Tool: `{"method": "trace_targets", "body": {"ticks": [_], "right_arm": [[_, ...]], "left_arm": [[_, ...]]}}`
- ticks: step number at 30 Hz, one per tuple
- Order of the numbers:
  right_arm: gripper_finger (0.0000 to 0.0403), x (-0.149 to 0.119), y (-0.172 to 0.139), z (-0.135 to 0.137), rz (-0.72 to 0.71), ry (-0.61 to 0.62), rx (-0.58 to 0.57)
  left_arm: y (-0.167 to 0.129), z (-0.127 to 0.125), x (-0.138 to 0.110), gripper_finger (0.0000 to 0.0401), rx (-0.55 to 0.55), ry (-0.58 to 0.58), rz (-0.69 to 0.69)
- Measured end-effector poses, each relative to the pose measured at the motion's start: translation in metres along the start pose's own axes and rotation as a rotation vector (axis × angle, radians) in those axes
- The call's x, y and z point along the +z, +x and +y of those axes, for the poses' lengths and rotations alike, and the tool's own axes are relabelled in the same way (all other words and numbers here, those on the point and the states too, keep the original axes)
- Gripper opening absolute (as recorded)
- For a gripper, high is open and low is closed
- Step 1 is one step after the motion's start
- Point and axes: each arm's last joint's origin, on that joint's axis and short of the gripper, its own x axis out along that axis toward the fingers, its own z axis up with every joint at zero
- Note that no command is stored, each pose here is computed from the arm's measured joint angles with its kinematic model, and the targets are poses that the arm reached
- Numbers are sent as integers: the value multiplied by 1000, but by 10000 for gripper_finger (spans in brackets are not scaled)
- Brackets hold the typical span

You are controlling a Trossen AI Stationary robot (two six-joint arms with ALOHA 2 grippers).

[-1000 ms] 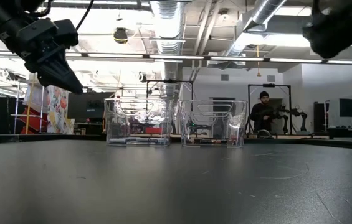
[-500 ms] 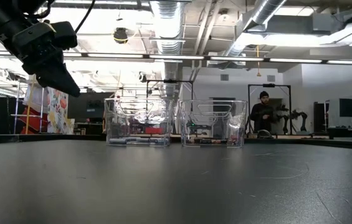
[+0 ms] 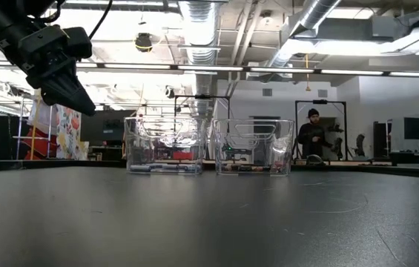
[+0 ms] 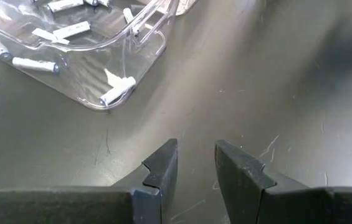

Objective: Sort batteries
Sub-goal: Put the white battery into the left transparent bin

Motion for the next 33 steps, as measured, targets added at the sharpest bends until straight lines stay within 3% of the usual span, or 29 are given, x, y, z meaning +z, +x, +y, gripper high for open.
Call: {"method": "trace_targets", "body": {"ticks": [33], "right_arm": [[113, 7, 5, 0, -73, -3, 61]], "left_arm": [[0, 0, 0, 100, 1, -30, 2]]}}
